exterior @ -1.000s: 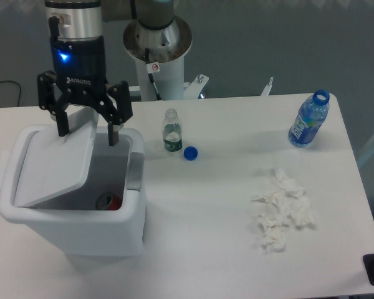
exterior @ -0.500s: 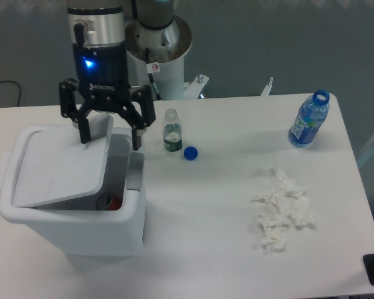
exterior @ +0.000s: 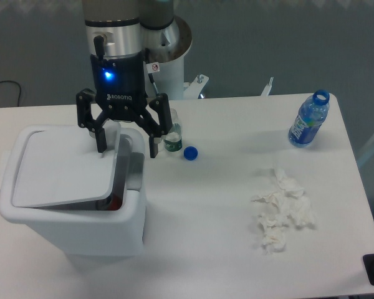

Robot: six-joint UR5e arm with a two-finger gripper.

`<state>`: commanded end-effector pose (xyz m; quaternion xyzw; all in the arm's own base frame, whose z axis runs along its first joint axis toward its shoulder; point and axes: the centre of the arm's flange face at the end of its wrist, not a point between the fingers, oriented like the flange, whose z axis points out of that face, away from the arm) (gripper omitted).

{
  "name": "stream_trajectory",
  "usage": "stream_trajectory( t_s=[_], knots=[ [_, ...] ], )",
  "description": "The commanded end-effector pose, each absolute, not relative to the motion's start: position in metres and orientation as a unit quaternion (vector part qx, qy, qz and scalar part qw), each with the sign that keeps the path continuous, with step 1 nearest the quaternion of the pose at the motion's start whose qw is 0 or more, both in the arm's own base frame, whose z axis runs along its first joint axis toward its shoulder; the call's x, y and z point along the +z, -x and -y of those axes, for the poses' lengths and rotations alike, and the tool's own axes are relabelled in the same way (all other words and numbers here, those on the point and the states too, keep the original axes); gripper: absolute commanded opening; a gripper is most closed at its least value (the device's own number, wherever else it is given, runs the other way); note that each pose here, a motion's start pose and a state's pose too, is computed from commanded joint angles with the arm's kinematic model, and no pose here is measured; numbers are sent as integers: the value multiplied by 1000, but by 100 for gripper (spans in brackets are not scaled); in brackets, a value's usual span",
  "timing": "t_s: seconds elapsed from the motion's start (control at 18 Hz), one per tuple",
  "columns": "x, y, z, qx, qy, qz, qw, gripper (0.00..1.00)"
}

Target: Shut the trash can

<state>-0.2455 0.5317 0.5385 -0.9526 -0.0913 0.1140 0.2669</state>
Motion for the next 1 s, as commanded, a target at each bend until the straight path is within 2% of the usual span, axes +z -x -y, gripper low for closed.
stream_trajectory(
  t_s=[0.72, 1.0],
  knots=[
    [501, 262, -547, 98, 961, 95, 241, 100],
    [501, 263, -548, 99, 961, 92, 242, 100]
  ],
)
